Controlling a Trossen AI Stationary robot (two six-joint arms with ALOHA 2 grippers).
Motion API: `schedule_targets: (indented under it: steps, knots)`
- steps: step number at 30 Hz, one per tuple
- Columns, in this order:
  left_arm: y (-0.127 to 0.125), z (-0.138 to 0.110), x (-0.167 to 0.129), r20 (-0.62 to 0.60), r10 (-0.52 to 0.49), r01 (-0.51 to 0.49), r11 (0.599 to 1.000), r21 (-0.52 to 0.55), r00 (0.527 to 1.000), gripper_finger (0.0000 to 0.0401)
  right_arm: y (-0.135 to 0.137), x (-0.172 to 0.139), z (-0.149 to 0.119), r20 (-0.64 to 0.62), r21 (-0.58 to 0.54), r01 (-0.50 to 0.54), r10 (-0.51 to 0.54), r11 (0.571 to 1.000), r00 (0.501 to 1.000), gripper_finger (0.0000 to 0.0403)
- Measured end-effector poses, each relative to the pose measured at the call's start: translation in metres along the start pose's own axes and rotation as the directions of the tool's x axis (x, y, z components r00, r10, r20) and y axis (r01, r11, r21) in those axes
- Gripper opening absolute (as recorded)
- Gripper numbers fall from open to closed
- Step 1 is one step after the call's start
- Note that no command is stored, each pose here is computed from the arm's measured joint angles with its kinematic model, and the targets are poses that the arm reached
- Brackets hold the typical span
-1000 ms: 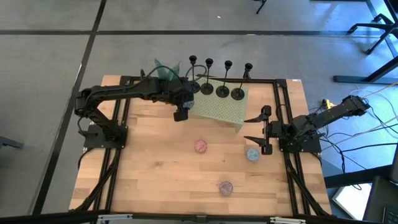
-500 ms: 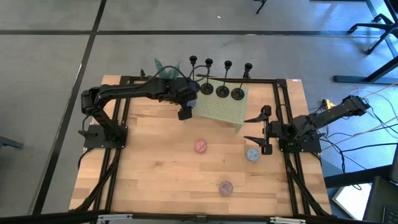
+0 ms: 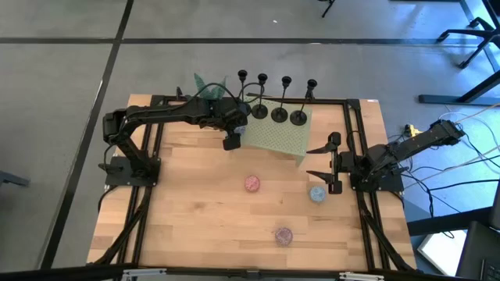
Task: Pick & Place candle stick holders
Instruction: Put the blue scented candle on the shelf
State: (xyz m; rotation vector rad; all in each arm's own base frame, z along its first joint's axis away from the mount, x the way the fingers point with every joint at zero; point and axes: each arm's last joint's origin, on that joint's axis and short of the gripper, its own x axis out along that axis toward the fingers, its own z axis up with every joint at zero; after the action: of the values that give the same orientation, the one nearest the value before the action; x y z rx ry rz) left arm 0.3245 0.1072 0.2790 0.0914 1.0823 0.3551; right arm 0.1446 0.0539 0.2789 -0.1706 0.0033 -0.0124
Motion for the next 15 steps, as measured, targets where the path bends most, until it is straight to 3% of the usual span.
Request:
schedule_targets:
  steps: [15]
  knots:
    - [0.0004,-0.0010,0.0017,-0.014,0.041,-0.040,0.998,0.037,0.999,0.0338,0.0000,0.0000,0.0000,0.000,-0.003,0.000,0.000,1.000,1.000,0.0289]
